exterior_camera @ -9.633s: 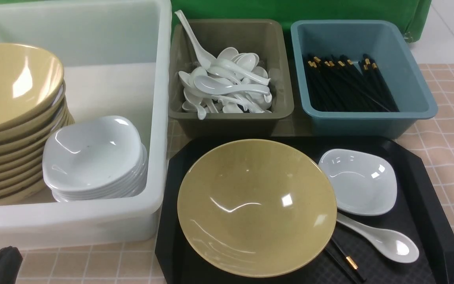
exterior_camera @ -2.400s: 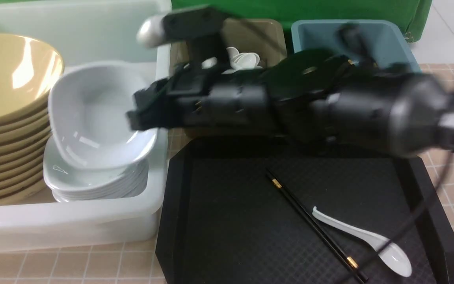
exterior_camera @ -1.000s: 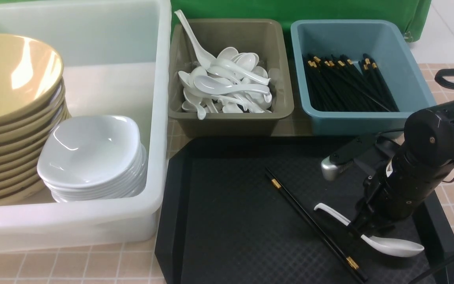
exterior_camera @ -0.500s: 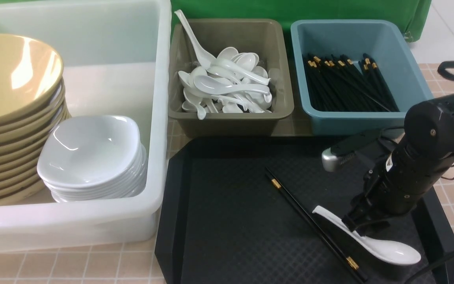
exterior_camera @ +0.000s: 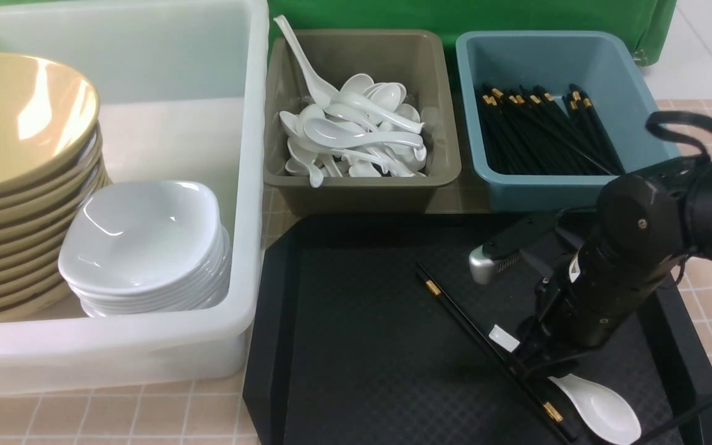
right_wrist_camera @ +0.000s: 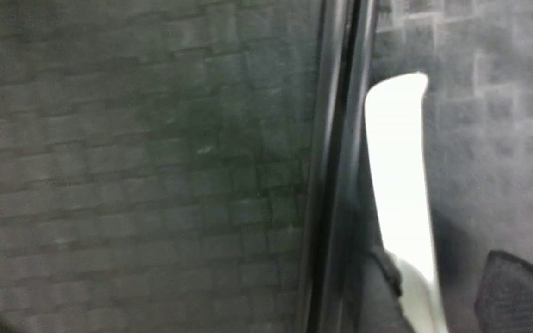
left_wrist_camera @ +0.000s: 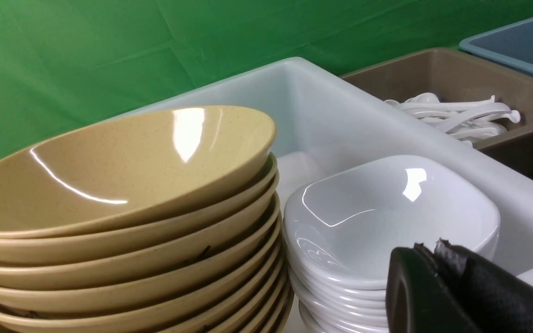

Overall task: On brown table put chopsticks spoon bowls plates into blue grey white boxes.
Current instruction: 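Reach down and grasp the white spoon resting in the bowl with the right gripper, then place the white spoon into the bin of spoons with the right gripper, then grasp the chopsticks with the right gripper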

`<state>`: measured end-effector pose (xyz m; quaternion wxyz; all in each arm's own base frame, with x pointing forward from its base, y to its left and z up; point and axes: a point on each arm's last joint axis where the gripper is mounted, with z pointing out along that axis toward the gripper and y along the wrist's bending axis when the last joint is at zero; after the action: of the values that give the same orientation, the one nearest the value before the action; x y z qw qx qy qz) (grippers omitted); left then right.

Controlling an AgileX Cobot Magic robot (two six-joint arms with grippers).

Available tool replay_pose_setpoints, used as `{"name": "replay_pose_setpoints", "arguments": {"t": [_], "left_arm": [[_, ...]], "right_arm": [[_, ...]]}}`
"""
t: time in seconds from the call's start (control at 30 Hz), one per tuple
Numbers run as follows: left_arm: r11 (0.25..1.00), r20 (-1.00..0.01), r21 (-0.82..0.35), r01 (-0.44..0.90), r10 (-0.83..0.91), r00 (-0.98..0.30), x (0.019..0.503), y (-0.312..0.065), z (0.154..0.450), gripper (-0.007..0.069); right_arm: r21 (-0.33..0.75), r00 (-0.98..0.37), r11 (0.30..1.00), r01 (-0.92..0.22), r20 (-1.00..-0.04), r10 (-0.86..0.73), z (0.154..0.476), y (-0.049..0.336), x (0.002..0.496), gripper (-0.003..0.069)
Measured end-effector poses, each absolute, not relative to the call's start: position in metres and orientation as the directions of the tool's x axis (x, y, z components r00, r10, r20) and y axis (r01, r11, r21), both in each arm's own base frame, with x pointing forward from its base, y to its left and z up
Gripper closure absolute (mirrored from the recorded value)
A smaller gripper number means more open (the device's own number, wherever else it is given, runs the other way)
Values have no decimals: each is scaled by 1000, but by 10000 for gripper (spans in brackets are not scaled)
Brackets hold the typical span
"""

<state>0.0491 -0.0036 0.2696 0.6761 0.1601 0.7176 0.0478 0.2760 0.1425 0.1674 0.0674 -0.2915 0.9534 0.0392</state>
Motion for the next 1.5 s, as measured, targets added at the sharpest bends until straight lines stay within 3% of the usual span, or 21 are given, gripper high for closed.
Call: {"name": "replay_pose_setpoints", "arguments": {"t": [0.17, 0.3, 0.43, 0.57, 0.6, 0.67, 0.77, 0.83, 0.97, 1.03, 1.13, 1.27, 1.33, 1.4, 1.5], "left_arm": [[944, -955, 285, 166, 295, -34, 49, -4, 270, 620], [944, -955, 286, 166, 295, -34, 49, -4, 270, 620], [943, -954, 289, 166, 298, -34, 49, -4, 270, 620], [944, -955, 287, 166, 296, -34, 49, -4, 270, 620], [944, -955, 286, 166, 295, -34, 49, -4, 270, 620], [944, -955, 286, 166, 295, -34, 49, -4, 270, 620], [944, -955, 286, 166, 295, -34, 49, -4, 270, 620], [944, -954, 287, 166, 296, -35, 49, -4, 269, 620], [943, -954, 287, 168, 298, -40, 50, -4, 267, 620], [943, -953, 289, 167, 300, -41, 50, -4, 267, 620], [943, -953, 289, 167, 300, -41, 50, -4, 267, 620], [943, -953, 289, 167, 299, -39, 50, -4, 267, 620], [943, -954, 289, 167, 299, -37, 50, -4, 267, 620], [941, -953, 293, 166, 302, -28, 50, -4, 267, 620], [940, -952, 298, 166, 306, -25, 51, -4, 266, 620]], "right_arm": [[30, -805, 810, -586, -137, -577, 166, 143, 278, 505], [31, -802, 808, -589, -147, -579, 174, 145, 280, 503], [22, -786, 799, -600, -203, -584, 203, 148, 287, 503], [-40, -655, 791, -611, -535, -533, 266, 170, 325, 503], [-60, -576, 797, -601, -659, -483, 284, 180, 339, 503], [-94, -423, 810, -579, -815, -397, 305, 197, 361, 503], [-153, -203, 825, -543, -930, -307, 320, 220, 393, 503], [-182, -116, 831, -525, -952, -282, 320, 233, 415, 501], [-178, -192, 821, -542, -925, -328, 291, 243, 450, 403], [-178, -303, 798, -576, -860, -410, 283, 236, 455, 299], [-159, -478, 794, -586, -723, -498, 294, 213, 448, 244], [-173, -711, 854, -491, -488, -507, 320, 175, 415, 291], [-180, -747, 863, -472, -439, -500, 323, 167, 403, 318], [-161, -774, 865, -475, -391, -498, 316, 162, 379, 359], [-111, -773, 830, -546, -315, -551, 275, 170, 331, 377]]}}
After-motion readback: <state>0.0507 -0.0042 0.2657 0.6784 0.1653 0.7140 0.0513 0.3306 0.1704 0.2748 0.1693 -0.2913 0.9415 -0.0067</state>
